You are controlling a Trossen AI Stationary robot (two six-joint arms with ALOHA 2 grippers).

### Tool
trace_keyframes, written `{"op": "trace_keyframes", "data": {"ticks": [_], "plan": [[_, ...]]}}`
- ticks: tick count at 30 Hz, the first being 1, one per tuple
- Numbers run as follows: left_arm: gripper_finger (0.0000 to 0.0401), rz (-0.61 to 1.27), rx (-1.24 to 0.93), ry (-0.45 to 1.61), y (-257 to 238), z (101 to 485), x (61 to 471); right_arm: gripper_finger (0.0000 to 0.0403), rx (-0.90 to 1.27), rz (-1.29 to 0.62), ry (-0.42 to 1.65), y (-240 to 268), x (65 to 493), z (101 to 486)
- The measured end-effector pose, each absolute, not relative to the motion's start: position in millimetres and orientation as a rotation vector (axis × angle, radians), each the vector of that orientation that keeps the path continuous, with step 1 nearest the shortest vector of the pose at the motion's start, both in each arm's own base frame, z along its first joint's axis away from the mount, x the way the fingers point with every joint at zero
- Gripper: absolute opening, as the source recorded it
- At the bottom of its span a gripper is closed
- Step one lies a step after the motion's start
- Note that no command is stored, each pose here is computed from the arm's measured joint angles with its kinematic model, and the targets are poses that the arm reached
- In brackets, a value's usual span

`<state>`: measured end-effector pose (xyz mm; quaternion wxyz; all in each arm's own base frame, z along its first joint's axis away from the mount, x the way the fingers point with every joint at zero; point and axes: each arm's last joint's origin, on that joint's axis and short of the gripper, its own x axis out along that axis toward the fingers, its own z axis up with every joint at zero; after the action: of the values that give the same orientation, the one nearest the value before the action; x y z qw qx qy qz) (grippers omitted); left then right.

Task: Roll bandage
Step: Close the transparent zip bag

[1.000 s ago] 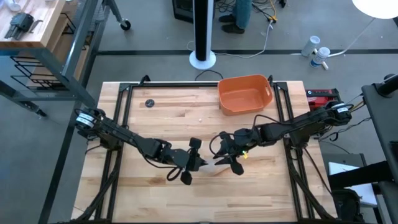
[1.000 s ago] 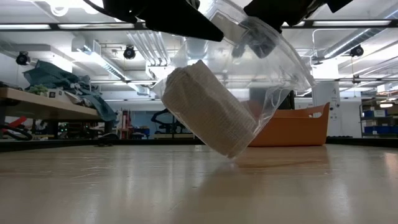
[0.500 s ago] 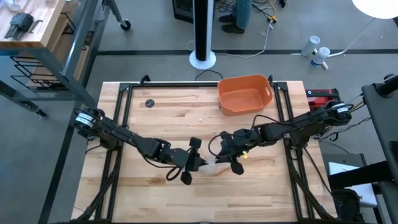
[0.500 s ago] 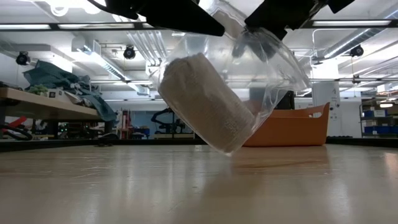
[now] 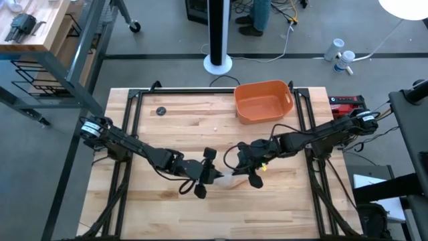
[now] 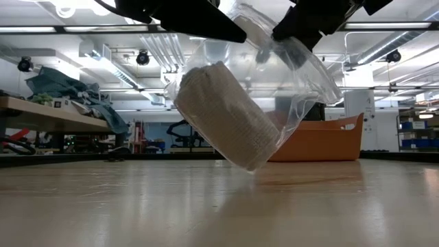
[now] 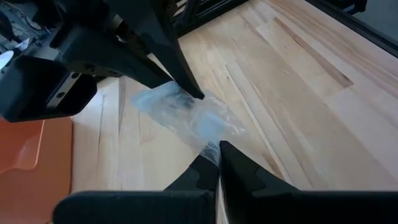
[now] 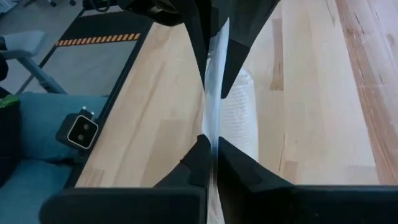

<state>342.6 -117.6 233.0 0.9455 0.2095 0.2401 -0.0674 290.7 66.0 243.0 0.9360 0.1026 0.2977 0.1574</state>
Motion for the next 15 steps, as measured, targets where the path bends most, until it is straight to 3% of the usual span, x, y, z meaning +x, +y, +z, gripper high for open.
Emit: {"op": "trace_keyframes", "data": {"ticks": [4,9,15], "plan": [[0.0,-0.067,0.408,0.49,-116.0,233.5,342.8,0.0006,0.21,0.32,0.608,66.0,290.8,243.1],[0.0014,0.085,0.073,0.456,-112.9,237.4,343.7,0.0003,0.212,0.295,0.605,65.3,290.9,243.2],[0.0067,-0.034,0.002,0.485,-117.6,236.4,342.4,0.0001,0.232,0.246,0.598,64.2,291.4,243.6]]}}
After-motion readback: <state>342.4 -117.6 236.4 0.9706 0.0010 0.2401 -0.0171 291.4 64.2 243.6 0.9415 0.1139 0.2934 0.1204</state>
